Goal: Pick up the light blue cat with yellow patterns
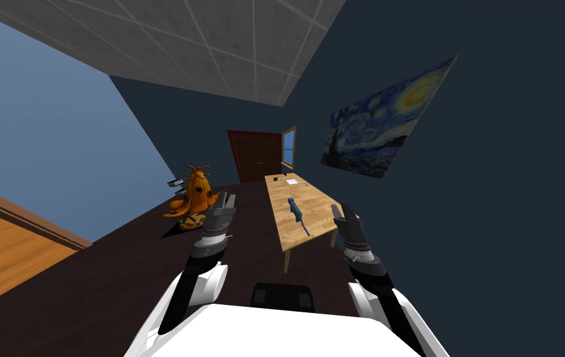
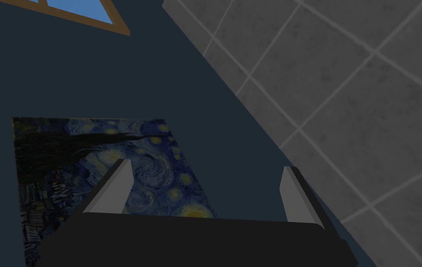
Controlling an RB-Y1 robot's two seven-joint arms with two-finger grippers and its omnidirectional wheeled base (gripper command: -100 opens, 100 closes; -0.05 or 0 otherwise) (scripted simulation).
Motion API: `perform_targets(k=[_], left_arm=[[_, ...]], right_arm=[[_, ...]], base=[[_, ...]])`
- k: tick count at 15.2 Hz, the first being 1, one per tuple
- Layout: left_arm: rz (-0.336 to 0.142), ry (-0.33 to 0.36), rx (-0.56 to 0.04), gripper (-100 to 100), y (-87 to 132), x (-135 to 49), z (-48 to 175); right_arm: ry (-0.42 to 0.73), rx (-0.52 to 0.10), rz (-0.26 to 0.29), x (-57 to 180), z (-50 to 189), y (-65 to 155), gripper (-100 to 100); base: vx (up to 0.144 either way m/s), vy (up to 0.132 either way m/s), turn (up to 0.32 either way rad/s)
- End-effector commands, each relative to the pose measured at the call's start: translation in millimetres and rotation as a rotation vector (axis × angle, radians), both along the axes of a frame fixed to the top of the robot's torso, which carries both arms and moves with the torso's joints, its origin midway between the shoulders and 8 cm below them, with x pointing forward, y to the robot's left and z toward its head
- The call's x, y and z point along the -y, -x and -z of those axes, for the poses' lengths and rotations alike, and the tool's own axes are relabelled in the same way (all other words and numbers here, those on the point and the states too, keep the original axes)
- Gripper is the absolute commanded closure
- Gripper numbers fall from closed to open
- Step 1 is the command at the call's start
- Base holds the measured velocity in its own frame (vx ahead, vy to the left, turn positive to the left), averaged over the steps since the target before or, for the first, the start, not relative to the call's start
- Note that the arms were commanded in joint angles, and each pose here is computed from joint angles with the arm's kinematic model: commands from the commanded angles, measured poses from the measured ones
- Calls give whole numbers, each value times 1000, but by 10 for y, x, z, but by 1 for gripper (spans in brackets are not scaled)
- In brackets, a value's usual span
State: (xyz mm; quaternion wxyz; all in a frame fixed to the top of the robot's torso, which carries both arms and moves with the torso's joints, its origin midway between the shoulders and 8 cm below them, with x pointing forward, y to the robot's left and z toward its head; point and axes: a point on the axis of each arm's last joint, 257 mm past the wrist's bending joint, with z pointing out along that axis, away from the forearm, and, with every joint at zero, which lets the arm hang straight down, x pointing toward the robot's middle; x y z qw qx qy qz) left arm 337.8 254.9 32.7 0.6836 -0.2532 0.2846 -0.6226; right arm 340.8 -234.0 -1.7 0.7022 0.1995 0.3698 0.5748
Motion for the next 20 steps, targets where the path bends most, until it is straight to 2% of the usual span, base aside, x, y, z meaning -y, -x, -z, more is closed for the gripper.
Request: perform_targets(k=[1,2,3,4,5,6,7,8,9,10,11,12,13,14,15,16,17,18,19,20], left_arm=[[0,0,0,0,0,0,0],[0,0,0,0,0,0,0],[0,0,0,0,0,0,0],[0,0,0,0,0,0,0],[0,0,0,0,0,0,0],[0,0,0,0,0,0,0],[0,0,0,0,0,0,0],[0,0,0,0,0,0,0],[0,0,0,0,0,0,0],[0,0,0,0,0,0,0],[0,0,0,0,0,0,0],[0,0,0,0,0,0,0],[0,0,0,0,0,0,0],[0,0,0,0,0,0,0],[0,0,0,0,0,0,0],[0,0,0,0,0,0,0],[0,0,0,0,0,0,0],[0,0,0,0,0,0,0],[0,0,0,0,0,0,0],[0,0,0,0,0,0,1]], right_arm=[[59,-64,-18,-84,279,-38,-100],[65,-64,-18,-92,282,-39,-100],[102,-105,-28,-129,470,-44,-100],[102,-105,-28,-129,470,-44,-100],[142,-149,-38,-162,677,-40,-100],[142,-149,-38,-162,677,-40,-100],[184,-197,-50,-188,904,-25,-100],[184,-197,-50,-188,904,-25,-100],[227,-249,-64,-206,1150,4,-100],[228,-249,-64,-207,1150,4,-100],[272,-299,-79,-218,1388,51,-100],[275,-304,-79,-215,1413,50,-100],[317,-360,-95,-205,1673,114,-100],[323,-363,-95,-211,1690,115,-100],[366,-422,-112,-183,1964,199,-100],[374,-424,-113,-192,1977,201,-100],[417,-481,-131,-152,2236,304,-100],[427,-487,-132,-155,2270,310,-100],[474,-544,-152,-104,2519,432,-100],[481,-553,-152,-98,2566,443,-100]], base=[[-78,131,61],[-70,107,33],[-65,116,44],[-61,109,36],[-62,107,54],[-46,94,34],[-38,89,49],[-35,93,48],[-31,107,60],[-22,106,42],[-12,125,61],[-14,121,40],[-11,124,62],[-4,114,44],[11,118,72],[22,109,58],[24,139,88],[25,134,61],[60,151,94],[65,134,59]])
